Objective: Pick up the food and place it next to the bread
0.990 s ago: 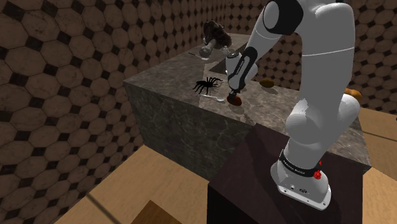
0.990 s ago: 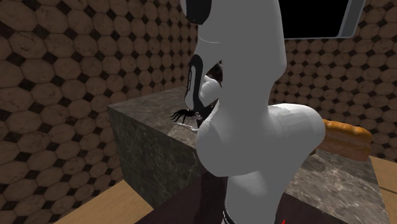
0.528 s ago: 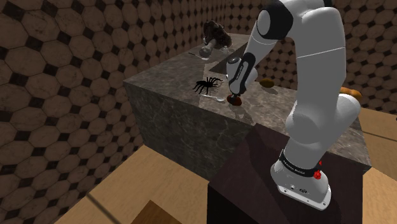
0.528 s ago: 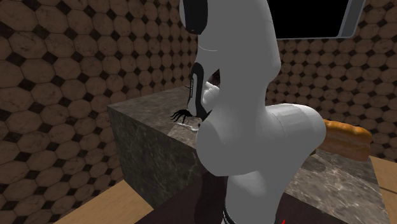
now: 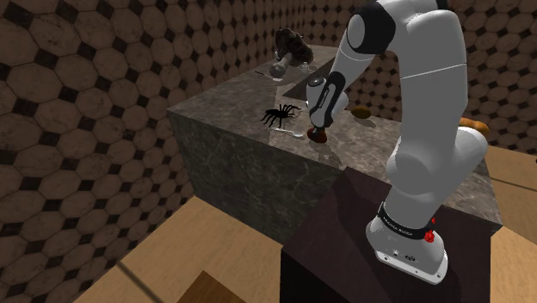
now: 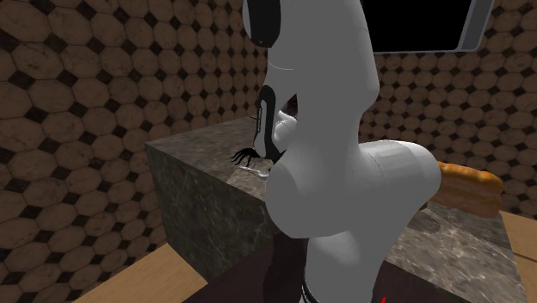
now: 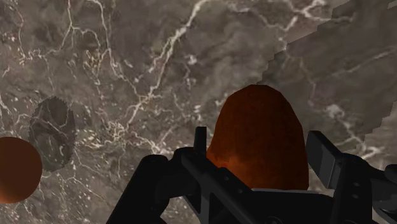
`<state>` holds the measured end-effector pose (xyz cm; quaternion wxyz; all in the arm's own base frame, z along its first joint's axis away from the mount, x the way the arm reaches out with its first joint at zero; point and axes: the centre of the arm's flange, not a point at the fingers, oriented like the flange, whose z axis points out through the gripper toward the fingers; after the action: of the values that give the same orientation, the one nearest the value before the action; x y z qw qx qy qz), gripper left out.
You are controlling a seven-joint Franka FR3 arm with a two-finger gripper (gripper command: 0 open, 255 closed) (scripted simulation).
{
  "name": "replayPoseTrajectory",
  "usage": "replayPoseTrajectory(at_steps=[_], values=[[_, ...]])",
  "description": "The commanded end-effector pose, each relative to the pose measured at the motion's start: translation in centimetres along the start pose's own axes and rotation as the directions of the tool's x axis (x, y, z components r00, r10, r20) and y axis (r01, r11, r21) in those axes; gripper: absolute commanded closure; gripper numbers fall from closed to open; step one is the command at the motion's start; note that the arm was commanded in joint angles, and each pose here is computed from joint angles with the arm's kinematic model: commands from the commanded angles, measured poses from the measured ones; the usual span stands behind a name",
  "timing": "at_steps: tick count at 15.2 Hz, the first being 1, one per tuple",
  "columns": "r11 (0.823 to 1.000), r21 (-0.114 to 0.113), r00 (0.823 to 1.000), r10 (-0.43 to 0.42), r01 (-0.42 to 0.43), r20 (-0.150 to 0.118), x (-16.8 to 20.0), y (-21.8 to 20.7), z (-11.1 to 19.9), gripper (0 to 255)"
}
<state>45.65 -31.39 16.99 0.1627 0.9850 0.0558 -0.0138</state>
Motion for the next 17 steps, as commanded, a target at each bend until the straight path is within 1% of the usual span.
replayPoseTrajectory(at_steps=[1,8,17], values=[[1.000,0.000,1.000,0.000,0.000,0.000,0.0,0.0,0.0,255],[1.000,0.000,1.000,0.000,0.000,0.000,0.0,0.0,0.0,255],[1.000,0.000,1.000,0.000,0.000,0.000,-0.2,1.5,-4.5,255]])
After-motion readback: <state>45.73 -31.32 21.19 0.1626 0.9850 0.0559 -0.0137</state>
